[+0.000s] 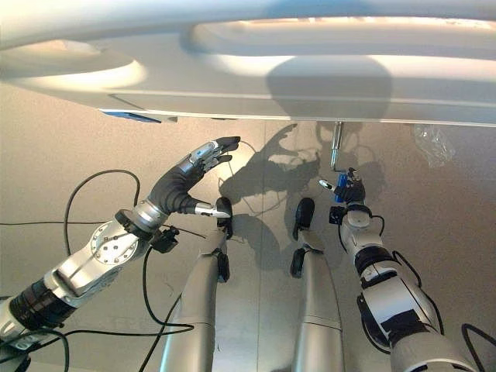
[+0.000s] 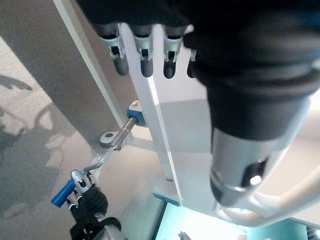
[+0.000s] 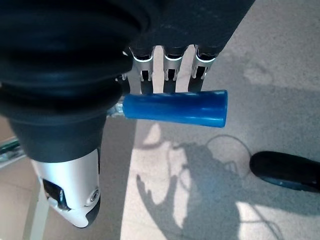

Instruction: Raise the hospital bed

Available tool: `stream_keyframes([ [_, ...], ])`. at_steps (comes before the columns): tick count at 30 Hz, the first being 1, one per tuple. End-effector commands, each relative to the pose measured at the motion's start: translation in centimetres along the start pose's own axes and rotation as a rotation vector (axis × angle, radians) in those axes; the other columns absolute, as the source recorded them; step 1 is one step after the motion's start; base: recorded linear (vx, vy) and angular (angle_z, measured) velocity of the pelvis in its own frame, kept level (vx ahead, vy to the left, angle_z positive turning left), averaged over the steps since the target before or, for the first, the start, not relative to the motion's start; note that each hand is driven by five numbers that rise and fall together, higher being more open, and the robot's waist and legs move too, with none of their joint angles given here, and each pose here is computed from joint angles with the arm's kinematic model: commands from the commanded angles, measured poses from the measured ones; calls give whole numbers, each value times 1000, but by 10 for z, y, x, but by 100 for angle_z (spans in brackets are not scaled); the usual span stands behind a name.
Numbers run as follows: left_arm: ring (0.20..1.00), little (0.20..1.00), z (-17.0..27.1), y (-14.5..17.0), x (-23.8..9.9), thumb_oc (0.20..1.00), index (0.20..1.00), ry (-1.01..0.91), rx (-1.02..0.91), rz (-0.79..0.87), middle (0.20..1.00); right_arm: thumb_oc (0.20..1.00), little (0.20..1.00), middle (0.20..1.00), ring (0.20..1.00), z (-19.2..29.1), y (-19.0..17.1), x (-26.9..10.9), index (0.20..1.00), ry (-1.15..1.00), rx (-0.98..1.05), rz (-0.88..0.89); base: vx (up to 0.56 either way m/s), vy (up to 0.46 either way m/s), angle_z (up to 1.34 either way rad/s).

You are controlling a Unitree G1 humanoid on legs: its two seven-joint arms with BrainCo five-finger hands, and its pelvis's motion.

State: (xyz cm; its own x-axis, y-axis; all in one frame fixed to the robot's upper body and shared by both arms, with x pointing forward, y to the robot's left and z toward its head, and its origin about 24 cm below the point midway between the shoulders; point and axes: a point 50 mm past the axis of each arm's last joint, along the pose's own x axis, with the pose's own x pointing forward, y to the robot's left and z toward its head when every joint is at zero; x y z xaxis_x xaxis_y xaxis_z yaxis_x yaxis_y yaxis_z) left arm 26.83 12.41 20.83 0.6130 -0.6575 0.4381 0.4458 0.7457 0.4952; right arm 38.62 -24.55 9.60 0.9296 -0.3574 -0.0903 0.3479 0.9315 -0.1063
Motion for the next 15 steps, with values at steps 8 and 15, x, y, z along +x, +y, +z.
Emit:
stream_keyframes([
  [8, 1000, 1000, 40, -15, 3, 1000, 1000, -214, -73, -54, 1000, 1000, 1000, 1000, 1000, -6, -11, 2, 1000, 55, -49, -12, 0, 0, 0],
  [15, 1000, 1000, 43, -19, 3, 1000, 1000, -225, -102, -76, 1000, 931, 931, 931, 931, -6, -11, 2, 931, 55, -59, 6, 0, 0, 0],
])
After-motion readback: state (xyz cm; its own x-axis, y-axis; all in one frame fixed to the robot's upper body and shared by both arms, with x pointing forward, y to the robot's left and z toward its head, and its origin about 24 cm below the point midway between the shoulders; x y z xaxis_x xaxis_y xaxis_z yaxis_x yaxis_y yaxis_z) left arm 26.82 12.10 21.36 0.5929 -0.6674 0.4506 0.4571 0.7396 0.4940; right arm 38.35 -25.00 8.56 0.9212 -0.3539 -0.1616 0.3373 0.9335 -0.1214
